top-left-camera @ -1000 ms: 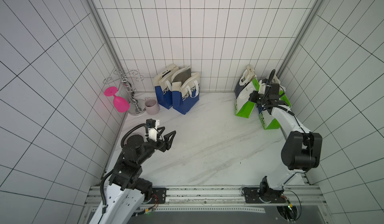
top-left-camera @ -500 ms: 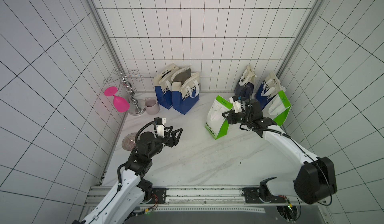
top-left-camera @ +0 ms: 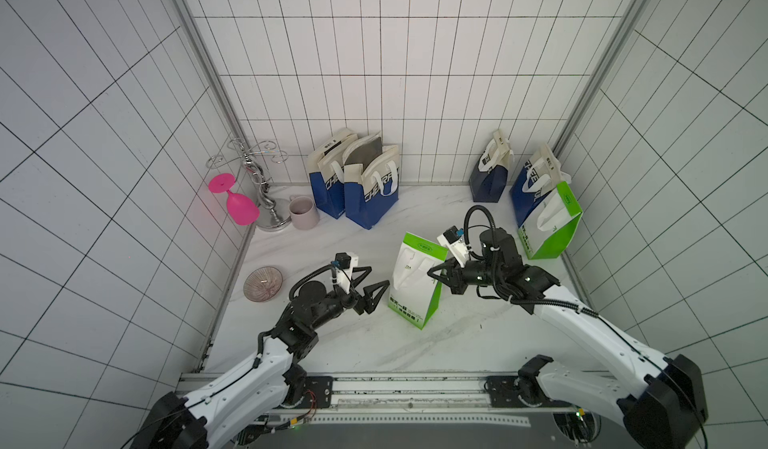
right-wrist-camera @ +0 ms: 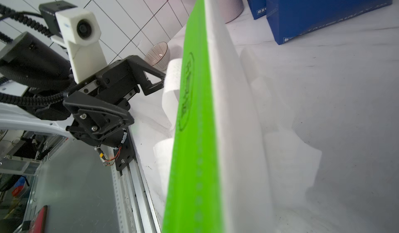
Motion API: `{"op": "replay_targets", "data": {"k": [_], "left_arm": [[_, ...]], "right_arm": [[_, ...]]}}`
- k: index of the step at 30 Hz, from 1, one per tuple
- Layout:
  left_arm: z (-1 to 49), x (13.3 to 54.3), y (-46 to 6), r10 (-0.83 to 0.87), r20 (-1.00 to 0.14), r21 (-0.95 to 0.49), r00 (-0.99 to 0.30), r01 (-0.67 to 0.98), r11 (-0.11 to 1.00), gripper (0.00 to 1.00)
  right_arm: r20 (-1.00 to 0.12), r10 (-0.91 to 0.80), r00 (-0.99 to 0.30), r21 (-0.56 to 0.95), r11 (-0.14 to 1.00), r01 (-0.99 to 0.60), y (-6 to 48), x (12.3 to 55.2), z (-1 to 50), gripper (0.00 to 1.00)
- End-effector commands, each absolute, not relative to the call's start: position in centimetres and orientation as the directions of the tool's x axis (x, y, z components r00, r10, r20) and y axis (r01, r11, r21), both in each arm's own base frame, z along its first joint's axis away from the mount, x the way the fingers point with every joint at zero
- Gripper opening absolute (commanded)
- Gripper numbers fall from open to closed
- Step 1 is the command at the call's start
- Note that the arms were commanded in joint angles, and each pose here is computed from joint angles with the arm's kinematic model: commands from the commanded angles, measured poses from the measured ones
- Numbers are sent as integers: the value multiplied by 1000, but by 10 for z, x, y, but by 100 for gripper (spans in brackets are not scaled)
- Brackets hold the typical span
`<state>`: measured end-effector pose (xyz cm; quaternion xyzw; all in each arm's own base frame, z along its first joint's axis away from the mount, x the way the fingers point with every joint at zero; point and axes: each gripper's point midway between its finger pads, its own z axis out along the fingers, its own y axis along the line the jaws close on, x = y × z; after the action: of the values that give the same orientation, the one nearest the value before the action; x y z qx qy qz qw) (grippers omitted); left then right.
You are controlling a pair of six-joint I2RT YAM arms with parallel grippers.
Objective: Open the takeout bag
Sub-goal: Move the takeout bag to the center of the board.
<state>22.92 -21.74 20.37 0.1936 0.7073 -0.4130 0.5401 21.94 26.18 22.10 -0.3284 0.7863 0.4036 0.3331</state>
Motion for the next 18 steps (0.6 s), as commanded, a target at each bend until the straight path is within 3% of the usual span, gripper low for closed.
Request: {"op": "replay_targets", "data": {"k": [1, 8, 12, 18], "left_arm": [[214, 222, -218, -169, -952, -306, -255, 767, 564, 85], [212, 208, -221, -175, -959, -283, -224, 815, 505, 85], [209, 208, -232, -152, -964, -266, -220, 841, 471, 85], [206, 214, -250, -111, -970, -243, -216, 877, 414, 83]], "right_arm": [[-797, -308, -520, 370, 432, -822, 262, 200, 204, 0], [-773, -315, -551, 356, 503, -788, 253, 195, 189, 6], [-746, -334, -576, 352, 537, -767, 247, 191, 183, 21], [-754, -286, -592, 311, 638, -704, 224, 193, 188, 28]]}}
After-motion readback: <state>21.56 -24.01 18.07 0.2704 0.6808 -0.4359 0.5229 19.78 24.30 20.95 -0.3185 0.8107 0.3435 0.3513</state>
